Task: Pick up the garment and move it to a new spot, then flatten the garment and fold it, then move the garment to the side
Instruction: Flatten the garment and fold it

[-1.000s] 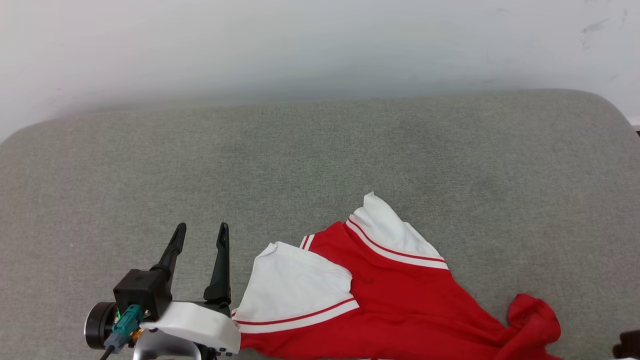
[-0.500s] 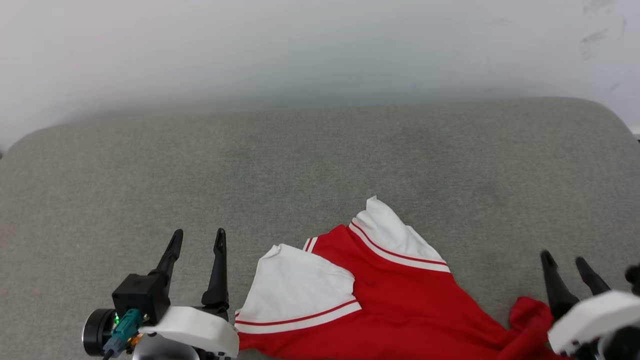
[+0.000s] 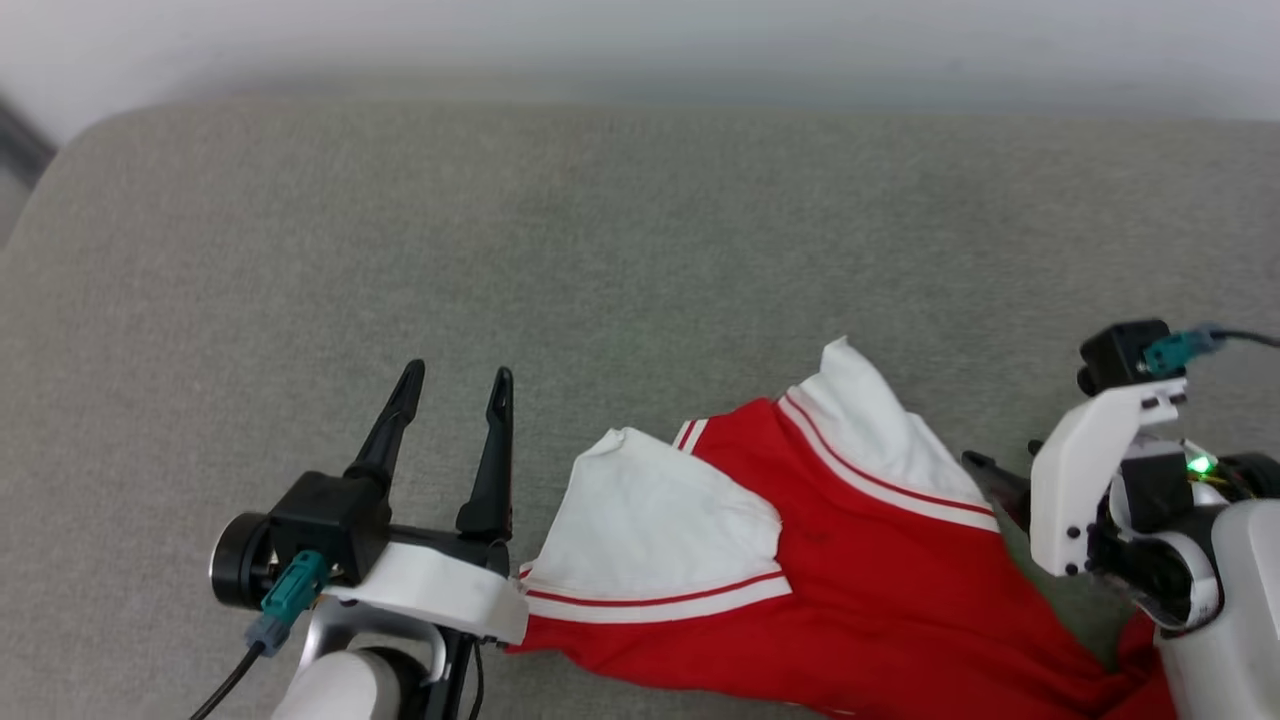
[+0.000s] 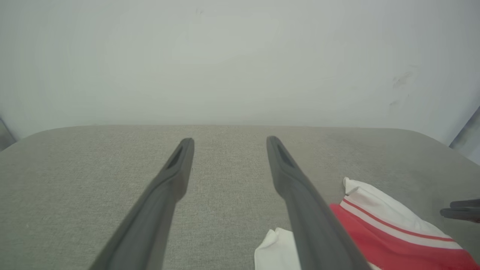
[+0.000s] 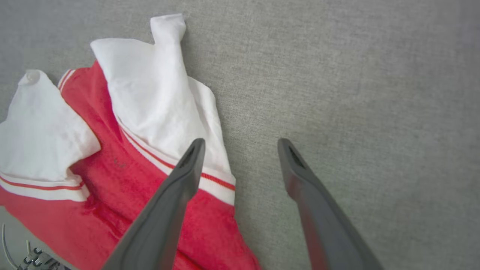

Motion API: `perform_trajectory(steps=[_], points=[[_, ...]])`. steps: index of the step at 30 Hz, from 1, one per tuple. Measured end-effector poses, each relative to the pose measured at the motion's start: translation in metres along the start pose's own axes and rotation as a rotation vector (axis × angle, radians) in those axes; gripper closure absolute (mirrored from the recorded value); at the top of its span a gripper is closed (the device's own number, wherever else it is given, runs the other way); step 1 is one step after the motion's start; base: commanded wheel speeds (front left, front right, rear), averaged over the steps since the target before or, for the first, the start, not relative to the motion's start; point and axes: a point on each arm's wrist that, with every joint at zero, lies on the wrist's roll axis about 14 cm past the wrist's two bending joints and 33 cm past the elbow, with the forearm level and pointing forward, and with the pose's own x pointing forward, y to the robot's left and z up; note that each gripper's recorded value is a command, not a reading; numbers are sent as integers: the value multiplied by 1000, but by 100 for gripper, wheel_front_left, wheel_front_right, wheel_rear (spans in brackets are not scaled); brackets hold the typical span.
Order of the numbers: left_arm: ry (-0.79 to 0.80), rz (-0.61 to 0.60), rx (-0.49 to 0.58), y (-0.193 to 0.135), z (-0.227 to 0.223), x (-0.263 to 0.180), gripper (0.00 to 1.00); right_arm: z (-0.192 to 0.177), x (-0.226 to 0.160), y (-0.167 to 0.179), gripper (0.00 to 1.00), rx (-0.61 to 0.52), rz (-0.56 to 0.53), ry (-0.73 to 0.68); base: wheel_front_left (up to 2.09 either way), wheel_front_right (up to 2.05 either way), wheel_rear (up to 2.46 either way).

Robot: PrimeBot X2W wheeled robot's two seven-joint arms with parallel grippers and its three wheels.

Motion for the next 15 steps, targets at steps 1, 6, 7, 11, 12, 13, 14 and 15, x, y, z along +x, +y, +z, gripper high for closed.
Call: perform_trajectory(steps=[1, 6, 7, 11, 12, 13, 14, 15], points=[[2, 5, -2, 2, -2, 2, 0, 0, 7, 2, 0, -19, 8, 29, 0, 0, 0], [24, 36, -9, 13, -17, 9, 0, -19, 43, 16, 0, -70, 55, 175, 0, 0, 0], [33, 47, -10, 16, -21, 8, 0, -23, 48, 18, 0, -78, 62, 201, 0, 0, 0], [45, 70, -9, 23, -26, 6, 0, -29, 56, 23, 62, -90, 84, 251, 0, 0, 0], [44, 71, -9, 23, -26, 6, 0, -29, 56, 23, 96, -92, 85, 253, 0, 0, 0], [42, 71, -9, 23, -26, 6, 0, -29, 55, 24, 100, -92, 87, 251, 0, 0, 0], [39, 69, -10, 22, -25, 6, 0, -28, 53, 24, 100, -92, 86, 245, 0, 0, 0], [37, 68, -14, 21, -24, 6, 0, -27, 51, 24, 100, -91, 86, 231, 0, 0, 0]])
